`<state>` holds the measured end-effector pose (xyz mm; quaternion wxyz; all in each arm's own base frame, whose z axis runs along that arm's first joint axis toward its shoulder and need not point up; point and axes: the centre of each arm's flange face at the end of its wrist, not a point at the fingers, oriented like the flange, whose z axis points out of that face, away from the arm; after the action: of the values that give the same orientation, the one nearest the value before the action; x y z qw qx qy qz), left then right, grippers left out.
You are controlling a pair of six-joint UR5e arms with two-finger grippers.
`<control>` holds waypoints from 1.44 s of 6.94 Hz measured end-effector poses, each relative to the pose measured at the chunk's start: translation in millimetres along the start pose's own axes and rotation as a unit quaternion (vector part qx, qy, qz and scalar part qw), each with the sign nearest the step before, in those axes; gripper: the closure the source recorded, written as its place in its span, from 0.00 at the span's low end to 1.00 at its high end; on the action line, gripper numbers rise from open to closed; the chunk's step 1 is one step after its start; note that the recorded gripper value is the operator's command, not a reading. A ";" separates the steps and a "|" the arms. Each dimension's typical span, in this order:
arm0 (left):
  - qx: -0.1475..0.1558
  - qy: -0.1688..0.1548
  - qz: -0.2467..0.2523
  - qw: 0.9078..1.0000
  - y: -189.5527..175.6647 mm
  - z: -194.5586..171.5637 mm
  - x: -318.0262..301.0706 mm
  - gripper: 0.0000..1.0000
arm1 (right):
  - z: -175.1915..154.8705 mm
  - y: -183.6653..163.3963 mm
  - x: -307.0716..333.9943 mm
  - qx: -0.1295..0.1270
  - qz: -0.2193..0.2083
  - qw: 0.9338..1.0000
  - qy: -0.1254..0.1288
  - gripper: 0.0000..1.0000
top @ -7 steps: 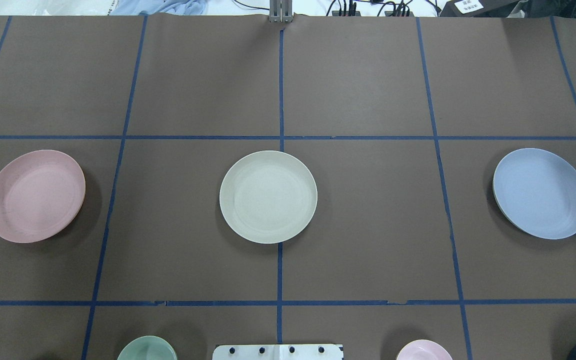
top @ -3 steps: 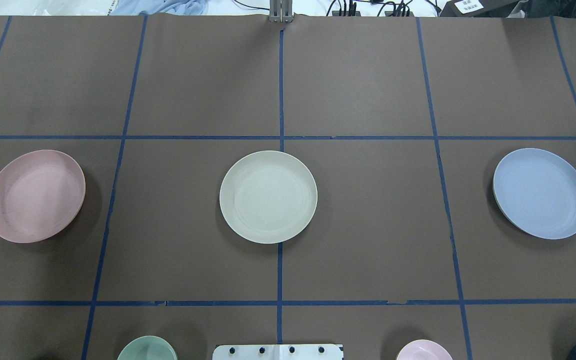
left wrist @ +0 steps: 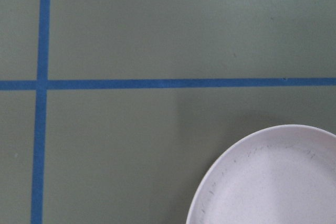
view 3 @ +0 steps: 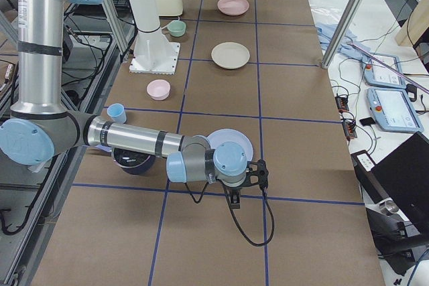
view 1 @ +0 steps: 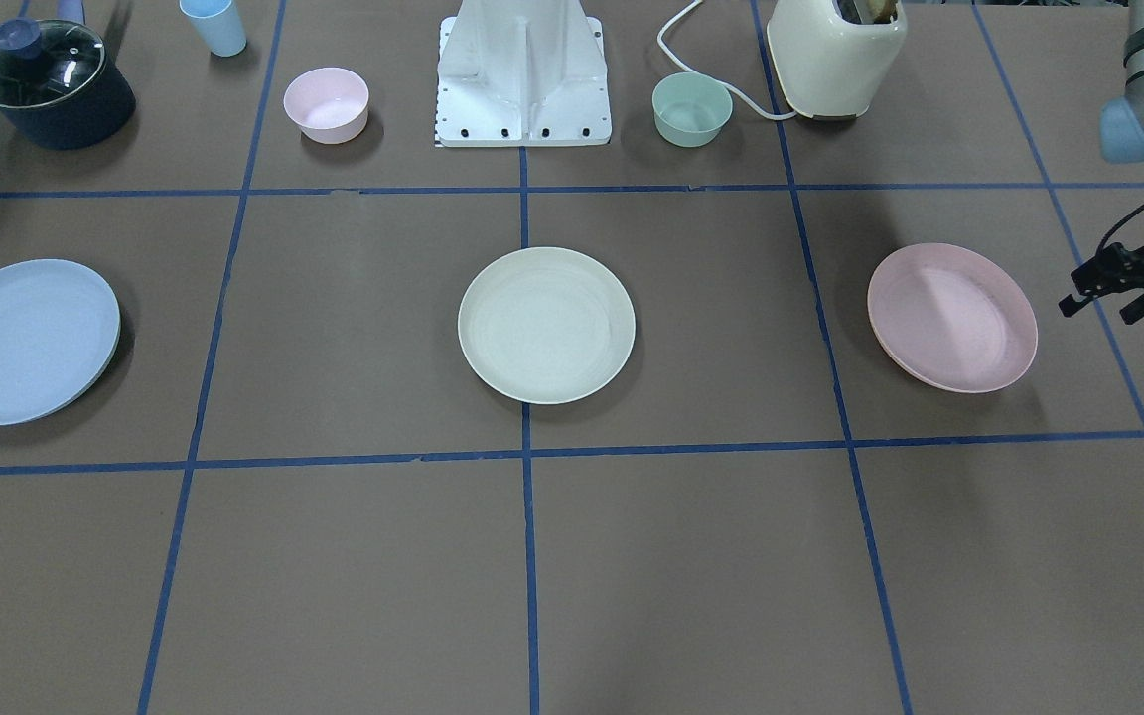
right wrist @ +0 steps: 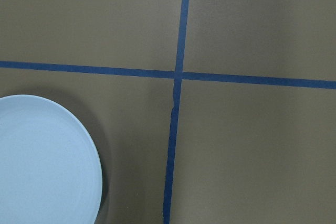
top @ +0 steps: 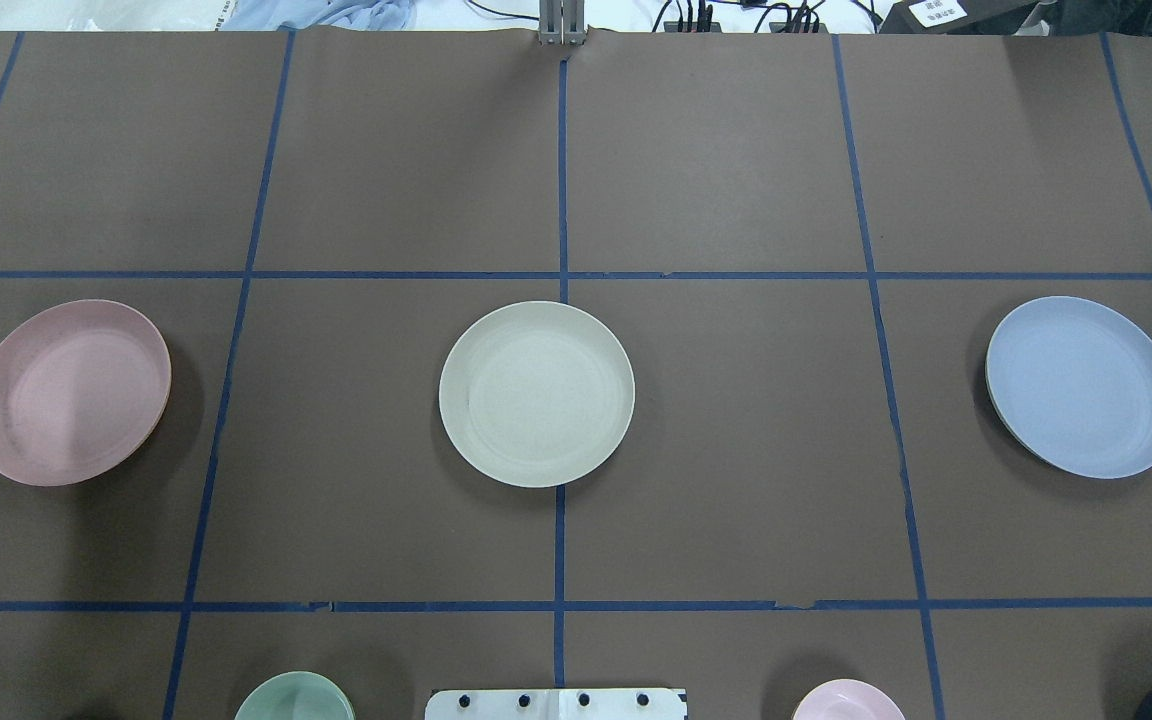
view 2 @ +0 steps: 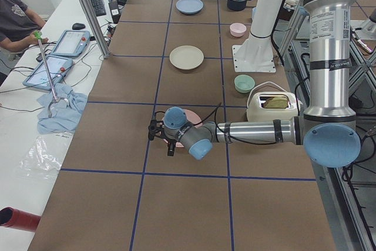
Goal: Stack three plates with pink and blue
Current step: 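Lower the left gripper to the pink plate rim and grasp it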
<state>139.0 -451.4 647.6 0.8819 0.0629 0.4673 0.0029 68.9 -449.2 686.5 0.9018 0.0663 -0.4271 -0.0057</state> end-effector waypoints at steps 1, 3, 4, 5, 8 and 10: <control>-0.014 -0.005 0.005 1.000 8.5 17.0 5.4 0.34 | 1.4 -0.1 -1.0 -0.001 0.003 1.000 -0.001 0.00; -0.025 -0.009 0.006 1.000 14.4 28.6 5.4 0.77 | 3.1 -0.8 -3.8 -0.003 0.002 1.000 -0.002 0.00; -0.026 -0.011 0.006 1.000 15.2 30.3 4.5 0.81 | 3.2 -1.1 -4.7 -0.003 0.001 1.000 -0.002 0.00; -0.027 -0.011 0.007 1.000 15.7 31.1 4.0 0.81 | 3.6 -1.5 -5.8 -0.003 0.000 1.000 -0.003 0.00; -0.029 -0.011 0.009 0.999 16.4 32.4 4.4 0.68 | 5.8 -2.6 -8.5 -0.006 -0.002 1.000 -0.002 0.00; -0.029 -0.011 0.009 0.999 16.6 32.8 4.3 0.67 | 7.7 -2.8 -9.8 -0.008 -0.004 1.000 -0.002 0.00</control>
<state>169.4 -438.3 664.1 0.8886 0.0414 0.4563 0.0238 56.8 -452.2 683.4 0.9013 0.0608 -0.4286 -0.0126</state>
